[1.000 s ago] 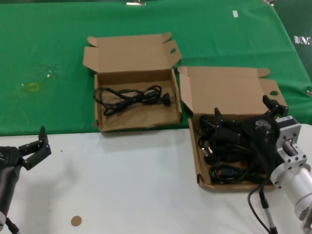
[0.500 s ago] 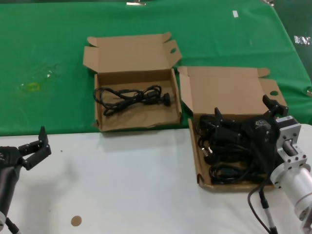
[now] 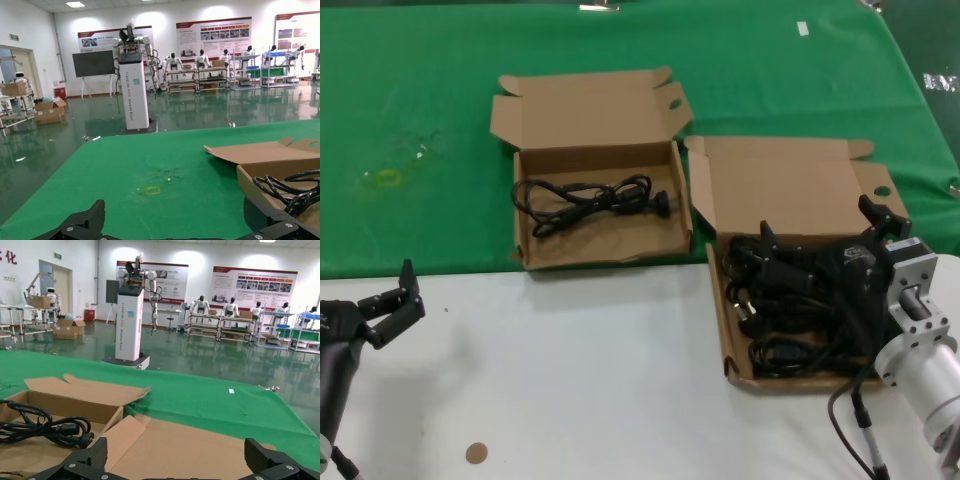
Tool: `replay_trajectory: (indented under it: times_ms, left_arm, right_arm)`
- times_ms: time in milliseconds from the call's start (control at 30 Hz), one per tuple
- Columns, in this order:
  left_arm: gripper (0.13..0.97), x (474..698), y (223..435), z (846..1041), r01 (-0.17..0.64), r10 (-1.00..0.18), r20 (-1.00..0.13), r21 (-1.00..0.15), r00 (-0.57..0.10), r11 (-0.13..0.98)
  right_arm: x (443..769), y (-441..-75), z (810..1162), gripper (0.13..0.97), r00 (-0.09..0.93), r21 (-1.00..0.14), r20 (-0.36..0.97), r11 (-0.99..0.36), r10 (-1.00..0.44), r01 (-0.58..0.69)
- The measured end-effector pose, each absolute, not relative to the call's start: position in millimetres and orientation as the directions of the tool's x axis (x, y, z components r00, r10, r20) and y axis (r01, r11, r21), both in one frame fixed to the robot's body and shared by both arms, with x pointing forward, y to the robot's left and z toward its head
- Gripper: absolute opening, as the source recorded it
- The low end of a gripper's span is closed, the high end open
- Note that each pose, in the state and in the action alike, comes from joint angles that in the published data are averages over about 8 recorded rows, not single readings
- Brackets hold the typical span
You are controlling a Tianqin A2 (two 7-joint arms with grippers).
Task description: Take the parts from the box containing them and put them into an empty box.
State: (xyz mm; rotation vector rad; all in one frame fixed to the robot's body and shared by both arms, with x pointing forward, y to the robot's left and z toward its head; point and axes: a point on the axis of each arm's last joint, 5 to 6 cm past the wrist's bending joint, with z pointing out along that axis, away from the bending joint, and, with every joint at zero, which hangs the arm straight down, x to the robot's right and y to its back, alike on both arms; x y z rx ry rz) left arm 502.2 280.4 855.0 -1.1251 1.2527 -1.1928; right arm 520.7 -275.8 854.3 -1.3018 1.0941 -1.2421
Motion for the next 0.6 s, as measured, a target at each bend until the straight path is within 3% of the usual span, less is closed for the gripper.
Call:
replay_trajectory:
  times_ms: [600]
  left_arm:
    - [0.966, 502.2, 280.4, 855.0, 0.022, -0.997, -0.071, -0.997, -0.035, 0.070]
  right_arm:
    - [520.7, -275.8, 854.3, 0.966, 0.067, -0.995, 0.104, -0.102, -0.992, 0.022]
